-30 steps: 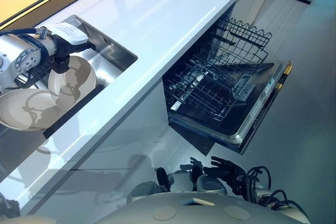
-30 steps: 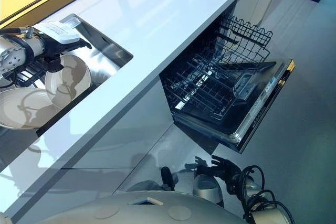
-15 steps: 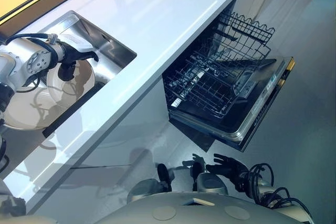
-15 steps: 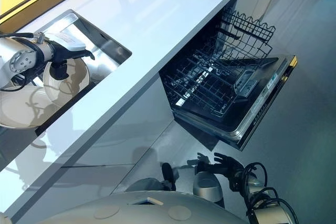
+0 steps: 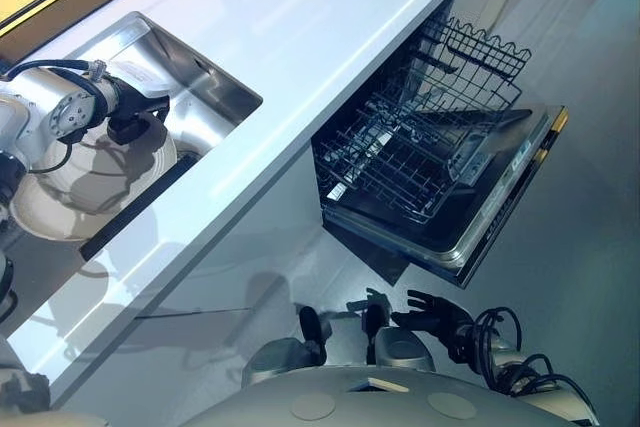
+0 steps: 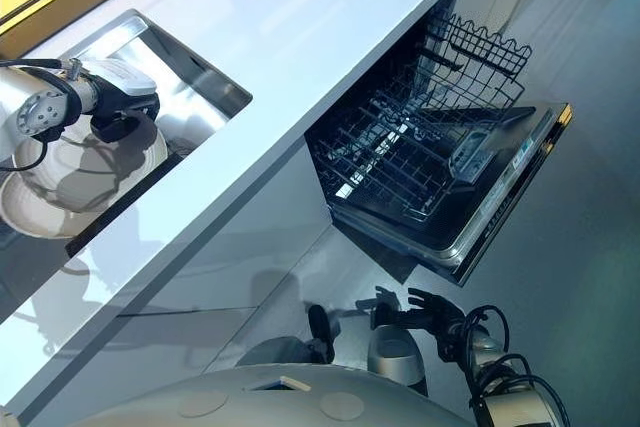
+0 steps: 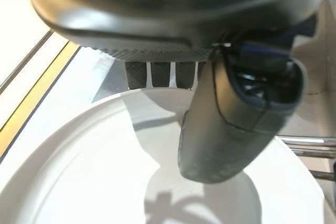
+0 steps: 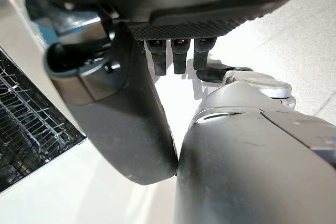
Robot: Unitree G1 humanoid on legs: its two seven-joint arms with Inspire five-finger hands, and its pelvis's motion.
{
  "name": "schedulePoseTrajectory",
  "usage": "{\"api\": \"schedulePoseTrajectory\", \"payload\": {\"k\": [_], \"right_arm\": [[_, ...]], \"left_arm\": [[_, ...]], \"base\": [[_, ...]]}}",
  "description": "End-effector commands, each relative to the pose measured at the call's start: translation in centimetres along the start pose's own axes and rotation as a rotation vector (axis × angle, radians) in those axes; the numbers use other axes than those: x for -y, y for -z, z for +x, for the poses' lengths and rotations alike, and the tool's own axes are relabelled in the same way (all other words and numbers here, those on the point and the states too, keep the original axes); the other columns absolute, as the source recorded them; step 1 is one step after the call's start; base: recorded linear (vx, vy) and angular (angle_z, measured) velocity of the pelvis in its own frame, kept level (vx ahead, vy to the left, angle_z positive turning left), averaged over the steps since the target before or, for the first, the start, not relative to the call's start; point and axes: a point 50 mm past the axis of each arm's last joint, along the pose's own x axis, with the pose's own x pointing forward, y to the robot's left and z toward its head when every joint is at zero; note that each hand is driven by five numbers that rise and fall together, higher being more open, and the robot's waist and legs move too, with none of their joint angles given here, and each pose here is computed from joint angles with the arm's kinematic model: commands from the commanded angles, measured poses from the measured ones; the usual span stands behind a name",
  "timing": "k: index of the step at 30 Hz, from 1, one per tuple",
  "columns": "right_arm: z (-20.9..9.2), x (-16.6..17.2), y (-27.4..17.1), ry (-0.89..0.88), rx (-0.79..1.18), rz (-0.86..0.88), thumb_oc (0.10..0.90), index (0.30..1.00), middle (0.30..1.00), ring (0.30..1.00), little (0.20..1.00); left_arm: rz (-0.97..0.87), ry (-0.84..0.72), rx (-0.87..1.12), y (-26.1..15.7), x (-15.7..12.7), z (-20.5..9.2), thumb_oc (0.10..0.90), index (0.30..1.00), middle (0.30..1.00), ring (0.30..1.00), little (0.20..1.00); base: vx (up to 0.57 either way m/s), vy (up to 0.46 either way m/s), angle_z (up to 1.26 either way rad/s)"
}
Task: Pick up plates and place into dishwasher.
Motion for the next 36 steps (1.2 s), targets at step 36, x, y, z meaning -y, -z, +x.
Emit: {"api": "schedulePoseTrajectory", "payload": {"k": [36], "right_arm": [[-15.8, -5.7, -22.4, -0.703, 1.349, 0.191, 0.8, 0.9, 0.9, 0.9, 0.9]], "left_arm": [[-0.844, -1.156, -0.14, 3.1, 3.2, -7.9, 0.1, 0.3, 0.3, 0.3, 0.2]], "base": [[-0.03, -0.079, 0.07]]}}
